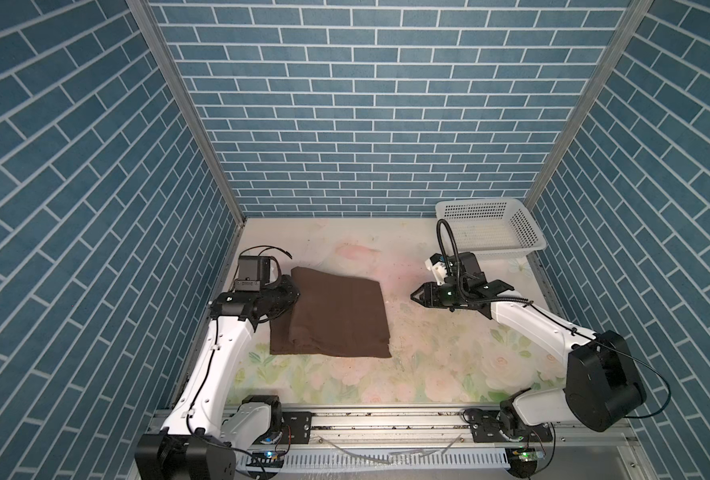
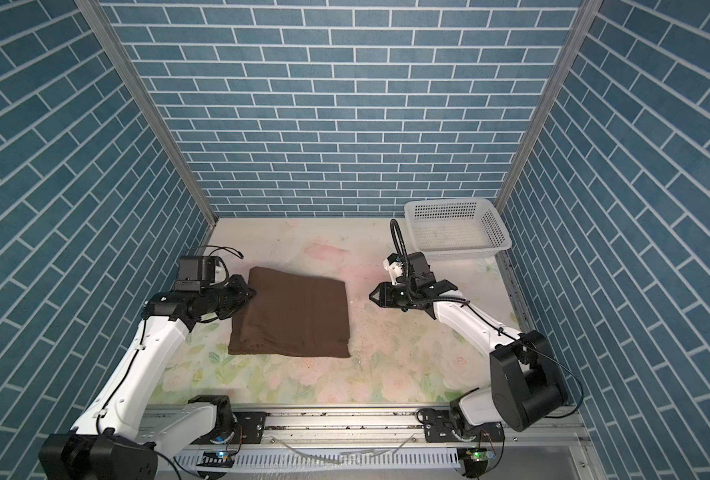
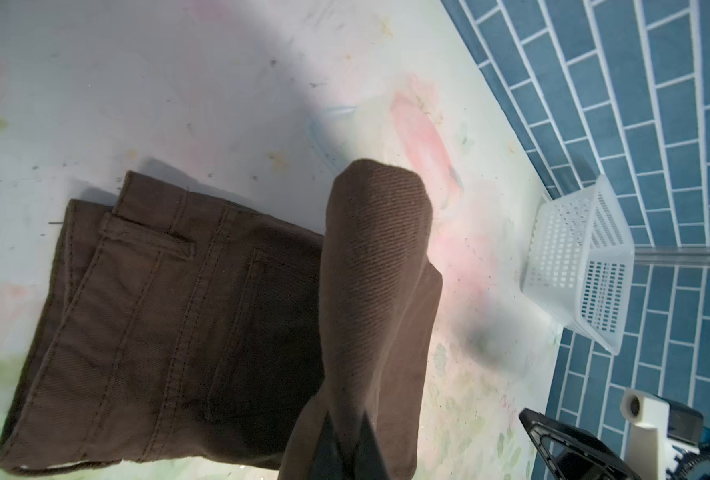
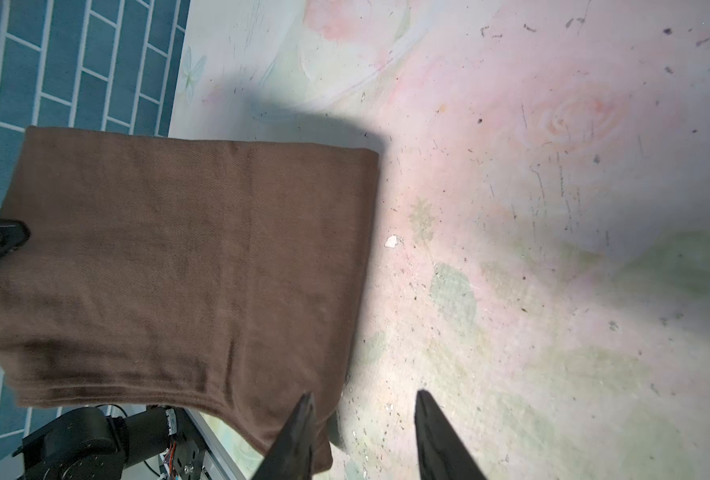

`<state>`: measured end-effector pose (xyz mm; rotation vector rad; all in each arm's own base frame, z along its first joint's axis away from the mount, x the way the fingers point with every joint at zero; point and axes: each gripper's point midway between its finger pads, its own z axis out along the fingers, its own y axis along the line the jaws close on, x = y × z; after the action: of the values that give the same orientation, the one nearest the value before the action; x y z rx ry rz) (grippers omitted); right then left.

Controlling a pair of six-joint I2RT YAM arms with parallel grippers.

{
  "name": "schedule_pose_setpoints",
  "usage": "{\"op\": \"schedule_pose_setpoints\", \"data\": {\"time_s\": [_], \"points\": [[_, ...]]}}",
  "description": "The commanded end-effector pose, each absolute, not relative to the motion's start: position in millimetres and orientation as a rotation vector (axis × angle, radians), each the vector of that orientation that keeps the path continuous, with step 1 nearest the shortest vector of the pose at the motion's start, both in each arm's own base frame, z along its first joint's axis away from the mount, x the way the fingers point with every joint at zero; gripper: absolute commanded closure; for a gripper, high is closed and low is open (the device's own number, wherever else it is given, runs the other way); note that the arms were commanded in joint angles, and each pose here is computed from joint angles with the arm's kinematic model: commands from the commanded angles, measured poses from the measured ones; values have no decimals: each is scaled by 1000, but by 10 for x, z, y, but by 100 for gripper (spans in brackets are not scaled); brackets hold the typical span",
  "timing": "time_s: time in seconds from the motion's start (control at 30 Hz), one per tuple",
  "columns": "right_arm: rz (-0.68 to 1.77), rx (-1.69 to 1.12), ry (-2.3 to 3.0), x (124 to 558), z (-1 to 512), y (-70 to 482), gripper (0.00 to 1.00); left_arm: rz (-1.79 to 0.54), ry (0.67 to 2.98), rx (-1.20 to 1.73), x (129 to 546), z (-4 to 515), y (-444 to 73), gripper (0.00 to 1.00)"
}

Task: Fold and stack the trousers
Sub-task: 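Reach both grippers to opposite edges of the folded brown bundle and pinch them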

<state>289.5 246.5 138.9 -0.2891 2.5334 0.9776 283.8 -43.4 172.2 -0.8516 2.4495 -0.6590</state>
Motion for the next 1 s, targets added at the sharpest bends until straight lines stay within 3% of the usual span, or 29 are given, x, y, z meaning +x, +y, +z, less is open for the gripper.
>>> {"op": "schedule_pose_setpoints", "data": {"time_s": [0.0,0.07,0.1,0.23,0.53,0.57,0.63,0.77,0.87,0.97], "points": [[1002,-280,2579,2813,1271,2458,61,-647,2561,-1087,2551,1111,-156,96],[1007,-283,2580,2793,1268,2453,61,-658,2525,-1225,2477,919,82,62],[1005,-285,2581,2781,1260,2449,61,-647,2505,-1290,2430,846,212,53],[1002,-282,2598,2742,1197,2428,60,-612,2439,-1368,2389,866,482,40],[1100,-267,2599,2787,1187,2619,61,-652,2474,-1247,2324,1040,291,44],[1106,-274,2612,2787,1157,2660,60,-655,2483,-1247,2298,1000,266,43],[1080,-290,2628,2783,1106,2742,49,-689,2498,-1274,2222,867,184,41],[996,-420,2620,2646,1099,2972,47,-765,2461,-1241,2214,896,-76,46],[1021,-518,2610,2513,1113,3196,60,-752,2437,-1096,2323,1082,-310,48],[1060,-593,2611,2416,1084,3403,87,-719,2462,-1025,2342,1112,-470,47]]}}
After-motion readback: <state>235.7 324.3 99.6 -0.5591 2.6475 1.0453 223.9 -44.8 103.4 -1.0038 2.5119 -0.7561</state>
